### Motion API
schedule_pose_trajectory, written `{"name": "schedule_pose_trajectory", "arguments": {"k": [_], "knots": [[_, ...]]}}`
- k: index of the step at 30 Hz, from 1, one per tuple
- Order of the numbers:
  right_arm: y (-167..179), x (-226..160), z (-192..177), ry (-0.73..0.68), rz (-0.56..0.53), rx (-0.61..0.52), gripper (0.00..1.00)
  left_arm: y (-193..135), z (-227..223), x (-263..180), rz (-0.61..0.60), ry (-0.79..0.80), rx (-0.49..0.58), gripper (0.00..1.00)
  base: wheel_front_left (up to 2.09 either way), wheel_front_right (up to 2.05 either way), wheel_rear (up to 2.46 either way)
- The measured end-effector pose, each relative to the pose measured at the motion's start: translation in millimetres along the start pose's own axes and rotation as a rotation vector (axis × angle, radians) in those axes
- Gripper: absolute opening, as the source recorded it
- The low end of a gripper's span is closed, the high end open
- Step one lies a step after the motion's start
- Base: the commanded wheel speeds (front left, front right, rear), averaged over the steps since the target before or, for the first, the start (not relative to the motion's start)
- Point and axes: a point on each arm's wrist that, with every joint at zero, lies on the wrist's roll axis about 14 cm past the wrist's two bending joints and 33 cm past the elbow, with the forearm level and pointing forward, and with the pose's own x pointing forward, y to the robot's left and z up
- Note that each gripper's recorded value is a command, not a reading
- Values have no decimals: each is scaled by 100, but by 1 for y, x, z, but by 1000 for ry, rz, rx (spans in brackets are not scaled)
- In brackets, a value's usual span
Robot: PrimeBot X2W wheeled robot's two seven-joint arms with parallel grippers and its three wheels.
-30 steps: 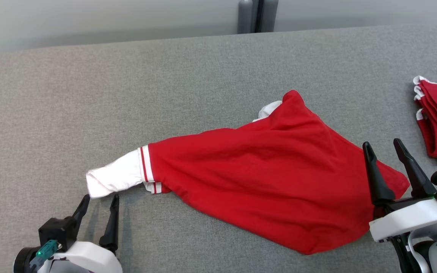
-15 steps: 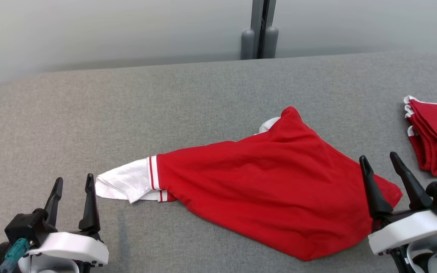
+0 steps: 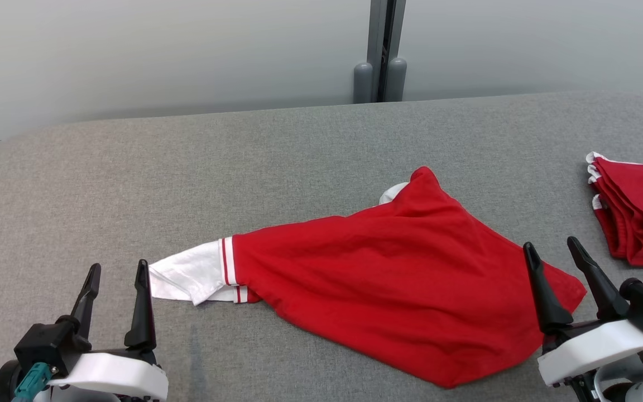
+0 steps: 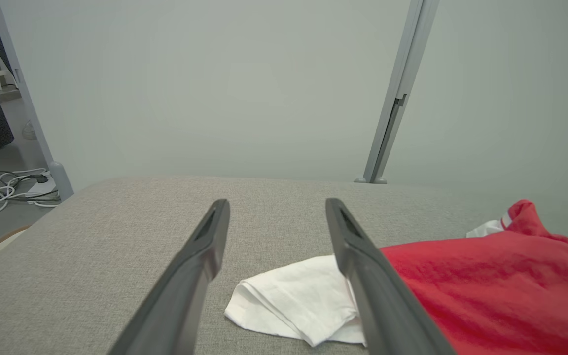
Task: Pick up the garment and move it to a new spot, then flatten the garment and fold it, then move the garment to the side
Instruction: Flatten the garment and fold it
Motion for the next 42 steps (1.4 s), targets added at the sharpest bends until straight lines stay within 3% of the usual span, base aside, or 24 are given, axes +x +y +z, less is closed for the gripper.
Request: {"name": "schedule_pose_trajectory", "arguments": {"k": [17,22,30,36,42], "knots": [[12,0,-7,27,37,1,100,-2,2,-3,1,1,2,100,0,0,0],[43,-5,-38,150,155,-53,100,-2,1,-3,1,7,3,100,0,0,0],[92,-45,-106,410,374,-111,100,-3,-4,1,-2,20,1,100,0,0,0],[78,-66,-140,553,412,-206,100,-3,-7,4,1,26,-2,100,0,0,0],[67,-61,-146,565,410,-268,100,-4,-8,7,-1,25,-4,100,0,0,0]]}}
